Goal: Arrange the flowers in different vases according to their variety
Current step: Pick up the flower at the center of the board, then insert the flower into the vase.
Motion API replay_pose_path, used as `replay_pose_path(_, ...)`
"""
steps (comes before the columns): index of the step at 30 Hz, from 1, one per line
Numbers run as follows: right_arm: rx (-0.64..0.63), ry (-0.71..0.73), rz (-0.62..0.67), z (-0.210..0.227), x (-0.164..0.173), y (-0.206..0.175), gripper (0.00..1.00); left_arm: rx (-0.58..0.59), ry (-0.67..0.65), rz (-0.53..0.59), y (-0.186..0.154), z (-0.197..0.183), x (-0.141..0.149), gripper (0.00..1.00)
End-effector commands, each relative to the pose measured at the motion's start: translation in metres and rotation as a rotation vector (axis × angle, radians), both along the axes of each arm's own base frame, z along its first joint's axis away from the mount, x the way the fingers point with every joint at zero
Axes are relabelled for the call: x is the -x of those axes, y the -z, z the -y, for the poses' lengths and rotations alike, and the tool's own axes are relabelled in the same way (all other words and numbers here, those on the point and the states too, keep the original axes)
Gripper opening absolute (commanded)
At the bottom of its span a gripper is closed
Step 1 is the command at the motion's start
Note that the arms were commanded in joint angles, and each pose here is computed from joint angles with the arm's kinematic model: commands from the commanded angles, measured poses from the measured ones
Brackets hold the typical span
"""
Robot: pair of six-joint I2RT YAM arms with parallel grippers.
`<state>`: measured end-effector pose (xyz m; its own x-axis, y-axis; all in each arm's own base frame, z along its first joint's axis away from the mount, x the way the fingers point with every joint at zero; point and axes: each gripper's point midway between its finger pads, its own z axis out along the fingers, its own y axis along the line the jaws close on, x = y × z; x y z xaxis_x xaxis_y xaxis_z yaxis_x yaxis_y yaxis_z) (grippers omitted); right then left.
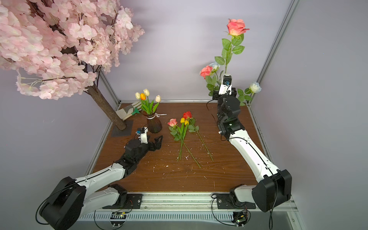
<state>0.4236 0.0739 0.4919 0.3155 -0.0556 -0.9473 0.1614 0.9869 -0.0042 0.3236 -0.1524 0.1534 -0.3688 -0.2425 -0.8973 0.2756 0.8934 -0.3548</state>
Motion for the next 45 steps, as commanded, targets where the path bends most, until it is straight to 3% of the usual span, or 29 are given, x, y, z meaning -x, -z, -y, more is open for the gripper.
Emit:
replay_pose_path(1, -0.029, 0.08, 0.162, 0.024, 0.006, -0.036, 0.0, -0.001, 0.007, 0.019, -0.003, 0.002, 0.002, 0.99)
replay_pose_path(7, -0.006, 0.103, 0.243, 0.033, -0.004, -0.038, 0.0, -0.003, 0.002, 0.024, -0.004, 0.001, 0.002, 0.99)
replay_pose_path(16, 0.024, 0.096, 0.245, 0.044, -0.033, -0.017, 0.0, -0.005, 0.007, 0.03, -0.005, 0.001, 0.002, 0.99)
replay_pose_path(28, 0.073, 0.049, 0.079, 0.036, -0.058, 0.054, 0.0, -0.006, 0.013, 0.031, -0.004, 0.003, 0.001, 0.99)
replay_pose_path(34, 0.035, 0.013, -0.007, 0.036, -0.045, 0.08, 0.41, -0.004, 0.016, 0.03, -0.004, 0.003, 0.002, 0.99)
replay_pose_path(45, -0.126, -0.154, -0.182, 0.029, 0.012, 0.094, 0.76, 0.017, 0.013, 0.043, -0.007, 0.001, 0.006, 0.99)
